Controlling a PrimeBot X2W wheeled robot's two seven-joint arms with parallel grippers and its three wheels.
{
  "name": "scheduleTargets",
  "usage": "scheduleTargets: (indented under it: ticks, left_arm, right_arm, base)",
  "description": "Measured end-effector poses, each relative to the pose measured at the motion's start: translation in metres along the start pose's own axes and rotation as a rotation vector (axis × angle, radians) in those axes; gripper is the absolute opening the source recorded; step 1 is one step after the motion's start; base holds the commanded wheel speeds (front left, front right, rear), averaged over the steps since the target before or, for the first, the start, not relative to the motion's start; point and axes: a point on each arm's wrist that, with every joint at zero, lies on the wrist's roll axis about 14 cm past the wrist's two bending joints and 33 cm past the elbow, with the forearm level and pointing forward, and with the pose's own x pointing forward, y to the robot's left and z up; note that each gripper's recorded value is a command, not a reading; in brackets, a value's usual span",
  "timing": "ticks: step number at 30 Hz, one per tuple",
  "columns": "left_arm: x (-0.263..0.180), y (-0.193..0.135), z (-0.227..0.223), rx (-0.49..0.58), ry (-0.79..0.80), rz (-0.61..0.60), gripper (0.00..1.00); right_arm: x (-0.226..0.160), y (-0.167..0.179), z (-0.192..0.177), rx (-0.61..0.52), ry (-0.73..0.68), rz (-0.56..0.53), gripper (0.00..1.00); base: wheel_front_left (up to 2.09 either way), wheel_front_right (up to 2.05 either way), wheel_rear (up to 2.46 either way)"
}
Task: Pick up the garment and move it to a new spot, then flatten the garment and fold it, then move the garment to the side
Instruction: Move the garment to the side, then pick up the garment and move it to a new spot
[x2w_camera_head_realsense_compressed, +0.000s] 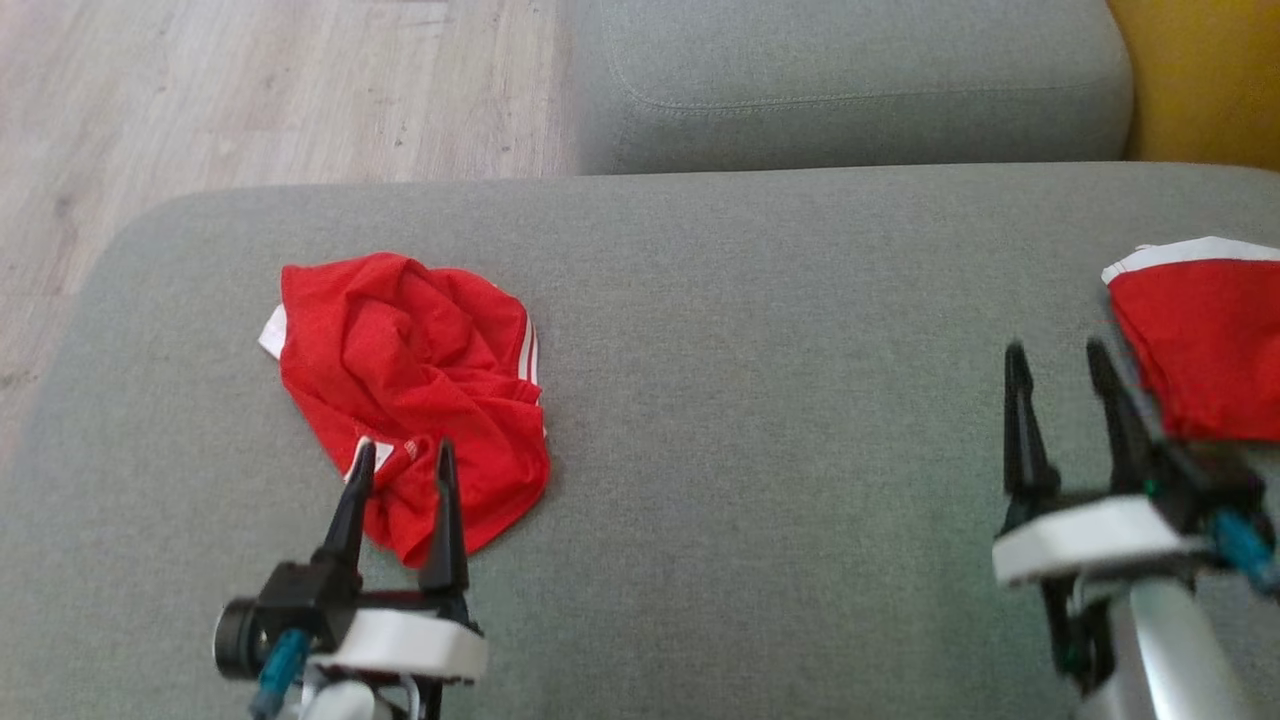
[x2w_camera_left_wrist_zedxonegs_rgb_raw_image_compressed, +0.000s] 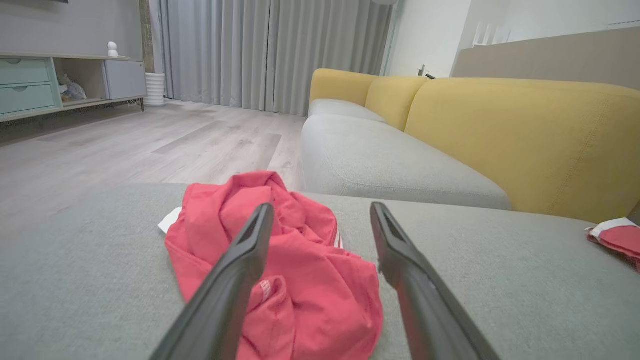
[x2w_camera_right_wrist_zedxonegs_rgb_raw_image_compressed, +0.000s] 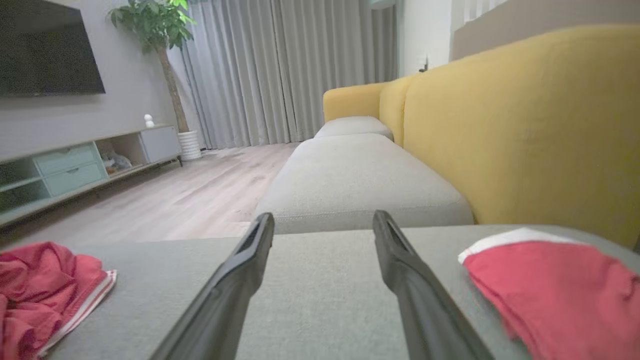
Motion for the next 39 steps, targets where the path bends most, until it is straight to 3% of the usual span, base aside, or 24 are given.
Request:
scheduleTargets:
  ticks: [8,22,30,39]
  left_arm:
    - [-0.013,0.005,-0.01,-0.006,0.027,0.025,1.0]
    - [-0.016,0.008,-0.004,-0.008,0.006,0.035,1.0]
    - [-0.032,0.03,0.003,-0.008,-0.019,0.113,1.0]
    - [-0.068,0.072,0.009,0.008,-0.044,0.26,1.0]
  right_arm:
    - [-0.035,0.009,-0.023,0.053,0.063,0.006,1.0]
    - [-0.033,0.02,-0.018,0.061,0.049,0.04,1.0]
    - [-0.028,0.059,-0.026,0.075,0.076,0.155,1.0]
    - [-0.03,0.126,-0.04,0.095,0.131,0.357,1.0]
  base:
    - [0.0,0.0,0.0]
    - [0.0,0.0,0.0]
    - [0.0,0.0,0.0]
    - [0.0,0.0,0.0]
